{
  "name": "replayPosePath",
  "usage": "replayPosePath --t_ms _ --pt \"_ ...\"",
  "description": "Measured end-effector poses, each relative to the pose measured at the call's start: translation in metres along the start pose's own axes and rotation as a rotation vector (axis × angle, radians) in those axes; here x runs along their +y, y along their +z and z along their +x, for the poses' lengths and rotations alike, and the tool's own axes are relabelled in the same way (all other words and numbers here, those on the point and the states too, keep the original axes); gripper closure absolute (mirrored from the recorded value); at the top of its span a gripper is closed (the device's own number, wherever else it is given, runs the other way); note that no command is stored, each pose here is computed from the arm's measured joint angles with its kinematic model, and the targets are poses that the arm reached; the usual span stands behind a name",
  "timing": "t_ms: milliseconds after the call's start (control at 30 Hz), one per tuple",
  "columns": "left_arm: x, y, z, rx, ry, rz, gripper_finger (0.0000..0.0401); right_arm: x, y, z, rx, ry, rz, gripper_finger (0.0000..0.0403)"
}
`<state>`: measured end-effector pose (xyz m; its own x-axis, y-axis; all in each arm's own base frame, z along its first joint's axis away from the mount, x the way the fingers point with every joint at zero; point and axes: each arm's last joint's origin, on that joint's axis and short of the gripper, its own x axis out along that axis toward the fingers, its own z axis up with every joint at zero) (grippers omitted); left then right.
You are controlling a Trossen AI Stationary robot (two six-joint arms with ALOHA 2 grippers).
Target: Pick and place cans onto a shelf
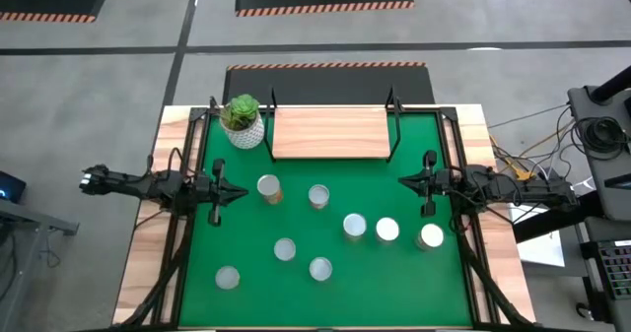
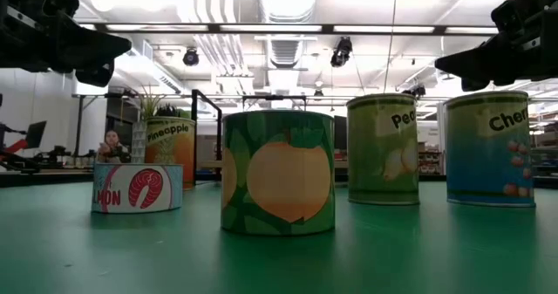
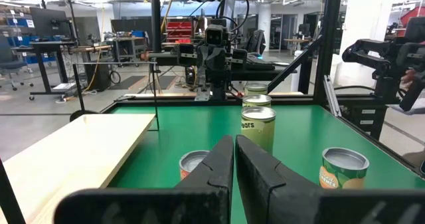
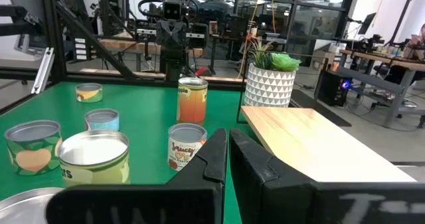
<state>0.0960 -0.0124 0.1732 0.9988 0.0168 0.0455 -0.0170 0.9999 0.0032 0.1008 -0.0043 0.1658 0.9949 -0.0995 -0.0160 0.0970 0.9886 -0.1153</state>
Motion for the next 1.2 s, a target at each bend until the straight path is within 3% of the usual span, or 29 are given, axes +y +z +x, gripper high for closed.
replayPosePath --t_ms 167,267,367,433,500,667,933,1200 --pt "0.0 0.001 0.0 -0.005 0.001 0.025 0.0401 0.0 0.0 0.0 0.0 0.001 0.052 0.0394" --pt "0.0 0.006 0.0 -0.06 0.0 -0.029 0.0401 0.001 0.0 0.0 0.003 0.029 0.344 0.0394" --pt "0.001 0.019 -0.002 -0.2 -0.017 -0.238 0.0401 0.001 0.0 0.0 0.006 0.03 0.641 0.0394" --pt "0.001 0.028 -0.004 -0.292 -0.029 -0.286 0.0401 0.001 0.0 0.0 0.008 0.027 0.749 0.0394" --pt "0.002 0.036 -0.007 -0.373 -0.029 -0.26 0.0401 0.001 0.0 0.0 0.008 0.027 0.801 0.0394" --pt "0.003 0.045 -0.011 -0.48 -0.026 -0.235 0.0401 0.001 0.0 0.0 0.008 0.027 0.808 0.0394" --pt "0.003 0.046 -0.011 -0.488 -0.044 -0.307 0.0401 0.0 0.001 0.0 -0.003 0.014 0.81 0.0394" --pt "0.003 0.046 -0.011 -0.487 -0.051 -0.334 0.0401 -0.003 0.021 0.001 -0.219 0.018 0.675 0.0394"
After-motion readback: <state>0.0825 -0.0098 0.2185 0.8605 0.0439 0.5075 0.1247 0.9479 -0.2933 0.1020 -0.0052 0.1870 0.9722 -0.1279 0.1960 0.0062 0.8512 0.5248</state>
